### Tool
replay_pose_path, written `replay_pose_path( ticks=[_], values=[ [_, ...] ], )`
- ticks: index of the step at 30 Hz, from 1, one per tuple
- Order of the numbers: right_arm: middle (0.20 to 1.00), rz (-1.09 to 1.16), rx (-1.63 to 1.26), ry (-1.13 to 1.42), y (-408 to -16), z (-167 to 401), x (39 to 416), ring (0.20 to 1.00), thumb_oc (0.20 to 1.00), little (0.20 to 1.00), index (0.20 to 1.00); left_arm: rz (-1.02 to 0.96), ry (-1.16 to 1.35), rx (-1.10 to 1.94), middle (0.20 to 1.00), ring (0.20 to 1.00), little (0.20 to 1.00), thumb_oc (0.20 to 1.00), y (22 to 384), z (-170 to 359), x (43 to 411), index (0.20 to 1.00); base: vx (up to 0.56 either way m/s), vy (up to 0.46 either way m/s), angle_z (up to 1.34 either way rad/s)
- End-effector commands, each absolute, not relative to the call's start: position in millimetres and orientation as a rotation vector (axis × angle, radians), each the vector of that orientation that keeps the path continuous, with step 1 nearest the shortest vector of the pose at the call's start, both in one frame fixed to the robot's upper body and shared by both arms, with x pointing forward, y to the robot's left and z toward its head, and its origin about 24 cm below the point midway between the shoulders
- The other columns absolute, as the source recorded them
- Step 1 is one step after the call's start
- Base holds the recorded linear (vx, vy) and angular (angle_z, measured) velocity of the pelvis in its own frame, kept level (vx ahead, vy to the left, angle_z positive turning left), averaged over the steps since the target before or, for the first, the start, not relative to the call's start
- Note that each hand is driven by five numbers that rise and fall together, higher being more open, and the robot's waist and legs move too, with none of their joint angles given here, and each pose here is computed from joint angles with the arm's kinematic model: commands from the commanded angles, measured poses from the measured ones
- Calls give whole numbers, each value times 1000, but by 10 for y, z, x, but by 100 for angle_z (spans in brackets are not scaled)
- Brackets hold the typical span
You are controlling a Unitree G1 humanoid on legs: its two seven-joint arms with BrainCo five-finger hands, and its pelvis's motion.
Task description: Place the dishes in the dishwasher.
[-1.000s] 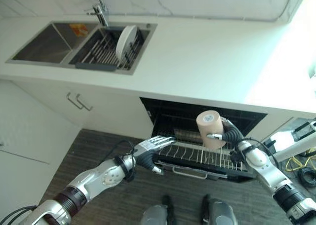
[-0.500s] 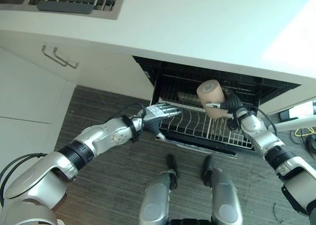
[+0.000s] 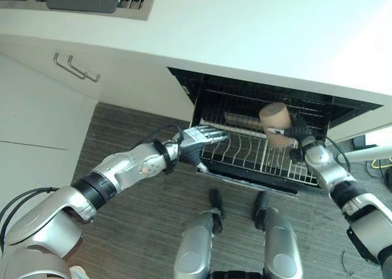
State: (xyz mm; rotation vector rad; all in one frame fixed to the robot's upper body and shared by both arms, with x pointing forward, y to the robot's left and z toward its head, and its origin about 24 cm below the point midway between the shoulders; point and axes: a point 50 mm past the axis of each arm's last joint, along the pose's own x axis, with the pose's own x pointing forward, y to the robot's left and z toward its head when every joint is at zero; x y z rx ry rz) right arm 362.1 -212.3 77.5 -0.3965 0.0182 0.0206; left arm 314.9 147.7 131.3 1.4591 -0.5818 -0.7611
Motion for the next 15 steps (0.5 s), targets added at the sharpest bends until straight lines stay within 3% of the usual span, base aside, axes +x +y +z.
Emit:
replay_pose_path(
  ticks=[1, 15],
  values=[
    [200, -147, -180, -19, -2268, 852, 3648, 200, 200, 200, 200, -746, -593, 1373, 1000, 1000, 1000, 1000, 1463, 1302, 3029, 1000, -24, 43, -8],
    [200, -245, -111, 135, -2322, 330, 3427, 200, 200, 200, 200, -720, -578, 1315, 1000, 1000, 1000, 1000, 1392, 1263, 2969, 1000, 15, 35, -6]
  ],
)
